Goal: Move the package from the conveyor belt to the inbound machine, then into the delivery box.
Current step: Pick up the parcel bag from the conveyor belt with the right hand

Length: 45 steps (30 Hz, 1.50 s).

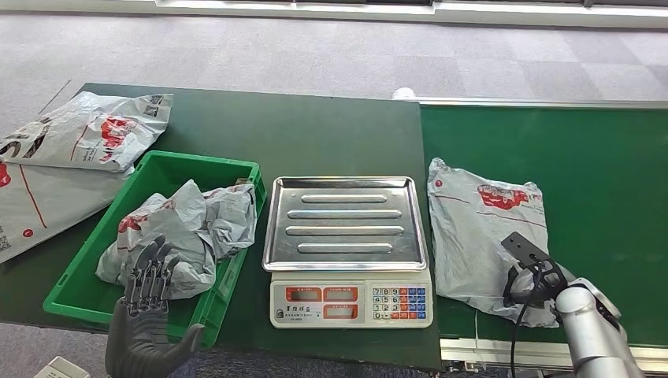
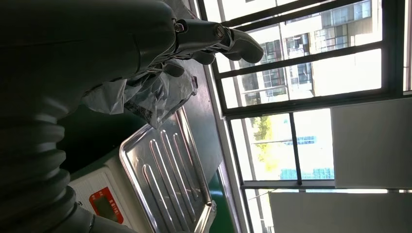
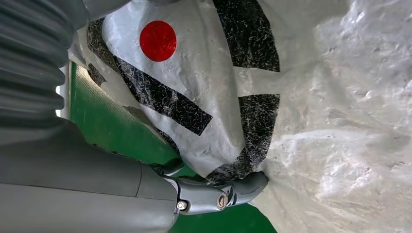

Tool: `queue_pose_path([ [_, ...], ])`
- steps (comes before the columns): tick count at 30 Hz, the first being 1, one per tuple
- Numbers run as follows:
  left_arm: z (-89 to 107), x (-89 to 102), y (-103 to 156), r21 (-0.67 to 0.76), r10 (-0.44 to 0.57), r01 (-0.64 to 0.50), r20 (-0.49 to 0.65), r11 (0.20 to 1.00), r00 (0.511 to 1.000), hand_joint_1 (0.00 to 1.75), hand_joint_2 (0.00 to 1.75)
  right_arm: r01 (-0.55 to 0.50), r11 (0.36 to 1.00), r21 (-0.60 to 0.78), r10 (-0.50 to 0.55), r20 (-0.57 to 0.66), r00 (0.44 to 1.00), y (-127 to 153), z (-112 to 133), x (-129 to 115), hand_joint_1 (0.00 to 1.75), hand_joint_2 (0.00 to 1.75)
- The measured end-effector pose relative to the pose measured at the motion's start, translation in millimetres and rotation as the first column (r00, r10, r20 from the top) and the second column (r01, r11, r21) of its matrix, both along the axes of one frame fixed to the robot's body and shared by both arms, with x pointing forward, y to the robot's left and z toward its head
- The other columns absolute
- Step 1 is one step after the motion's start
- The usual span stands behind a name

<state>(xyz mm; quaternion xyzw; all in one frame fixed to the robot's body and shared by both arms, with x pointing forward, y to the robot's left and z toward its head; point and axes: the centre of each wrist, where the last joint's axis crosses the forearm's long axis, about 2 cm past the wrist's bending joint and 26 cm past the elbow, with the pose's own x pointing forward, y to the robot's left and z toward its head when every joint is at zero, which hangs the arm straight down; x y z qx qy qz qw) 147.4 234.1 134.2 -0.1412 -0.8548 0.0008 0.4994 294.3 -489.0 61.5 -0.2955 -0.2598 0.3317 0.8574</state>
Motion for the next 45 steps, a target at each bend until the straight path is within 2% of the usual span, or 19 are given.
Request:
queue_pose_path([
  [2,-0.1,0.2,0.0,0.001,0.000,0.000,0.000,1.000,1.000,0.00,1.75,-0.005,1.000,0.004,0.005,-0.012,1.000,-0.7,-0.3,0.0,1.44,1.75],
  [3,-0.2,0.3,-0.1,0.001,-0.001,0.001,-0.001,1.000,1.000,0.00,1.75,-0.007,1.000,0.007,0.008,-0.016,1.000,-1.0,-0.3,0.0,1.75,1.75],
  [15,-1.1,0.4,-0.4,0.012,-0.003,0.003,-0.005,1.000,1.000,0.00,1.75,-0.016,1.000,0.003,0.016,-0.005,1.000,-6.3,5.1,2.9,1.75,1.75],
  [40,-0.9,0.5,-1.0,0.009,-0.005,0.005,-0.004,1.000,1.000,0.00,1.75,-0.009,1.000,0.006,0.009,-0.017,1.000,-6.0,0.3,-2.5,1.75,1.75],
  [43,-0.6,0.5,-1.7,0.007,-0.010,0.010,-0.004,1.000,1.000,0.00,1.75,0.009,1.000,0.023,-0.010,0.026,1.000,-5.7,1.5,-1.6,1.75,1.75],
  [45,-0.2,0.5,-2.6,0.004,-0.017,0.017,-0.004,1.000,1.000,0.00,1.75,0.045,0.997,0.056,-0.052,0.136,0.989,-5.5,6.1,1.2,1.75,1.75],
])
